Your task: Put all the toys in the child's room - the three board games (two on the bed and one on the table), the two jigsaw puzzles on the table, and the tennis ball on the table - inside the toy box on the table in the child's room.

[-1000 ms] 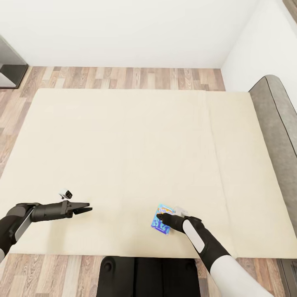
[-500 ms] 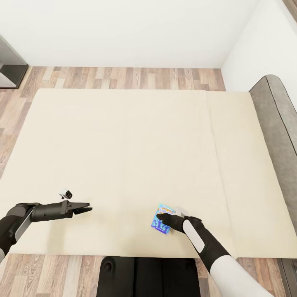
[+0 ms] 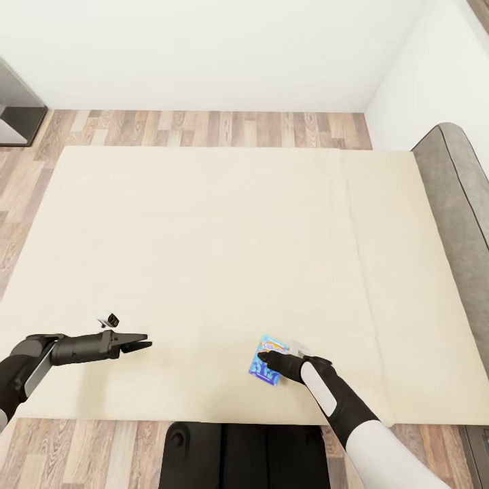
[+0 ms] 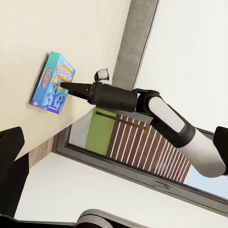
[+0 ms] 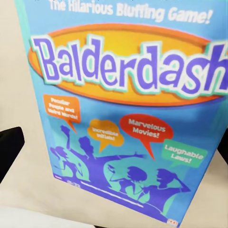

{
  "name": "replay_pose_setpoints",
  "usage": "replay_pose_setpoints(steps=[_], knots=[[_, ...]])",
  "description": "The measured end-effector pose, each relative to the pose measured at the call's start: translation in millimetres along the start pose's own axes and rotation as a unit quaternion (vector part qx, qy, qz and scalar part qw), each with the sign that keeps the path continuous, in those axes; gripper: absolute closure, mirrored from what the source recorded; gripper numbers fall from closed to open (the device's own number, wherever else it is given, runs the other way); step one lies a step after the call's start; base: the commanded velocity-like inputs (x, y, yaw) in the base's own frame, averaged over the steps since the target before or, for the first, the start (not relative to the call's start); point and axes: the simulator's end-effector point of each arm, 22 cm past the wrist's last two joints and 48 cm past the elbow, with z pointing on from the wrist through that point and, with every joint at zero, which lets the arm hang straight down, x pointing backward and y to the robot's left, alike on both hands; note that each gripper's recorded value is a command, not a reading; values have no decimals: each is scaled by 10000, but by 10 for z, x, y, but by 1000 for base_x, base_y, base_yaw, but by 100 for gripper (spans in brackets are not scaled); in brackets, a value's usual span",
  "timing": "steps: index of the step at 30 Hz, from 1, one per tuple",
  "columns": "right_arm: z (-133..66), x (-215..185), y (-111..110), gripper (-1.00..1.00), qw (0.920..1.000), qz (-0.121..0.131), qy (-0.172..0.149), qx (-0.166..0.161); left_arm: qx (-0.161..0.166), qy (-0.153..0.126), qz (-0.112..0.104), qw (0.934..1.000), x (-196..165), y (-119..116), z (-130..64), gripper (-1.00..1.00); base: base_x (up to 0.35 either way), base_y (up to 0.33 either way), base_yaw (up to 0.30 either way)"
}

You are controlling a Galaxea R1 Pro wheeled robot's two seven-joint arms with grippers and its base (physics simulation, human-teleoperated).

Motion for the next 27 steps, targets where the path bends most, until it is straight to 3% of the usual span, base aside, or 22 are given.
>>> replay_pose_setpoints(steps=[27], knots=[[1, 3, -2, -100, 10000, 1, 3, 1, 7, -1, 0, 10000, 0, -3, 0, -100, 0, 36, 0]])
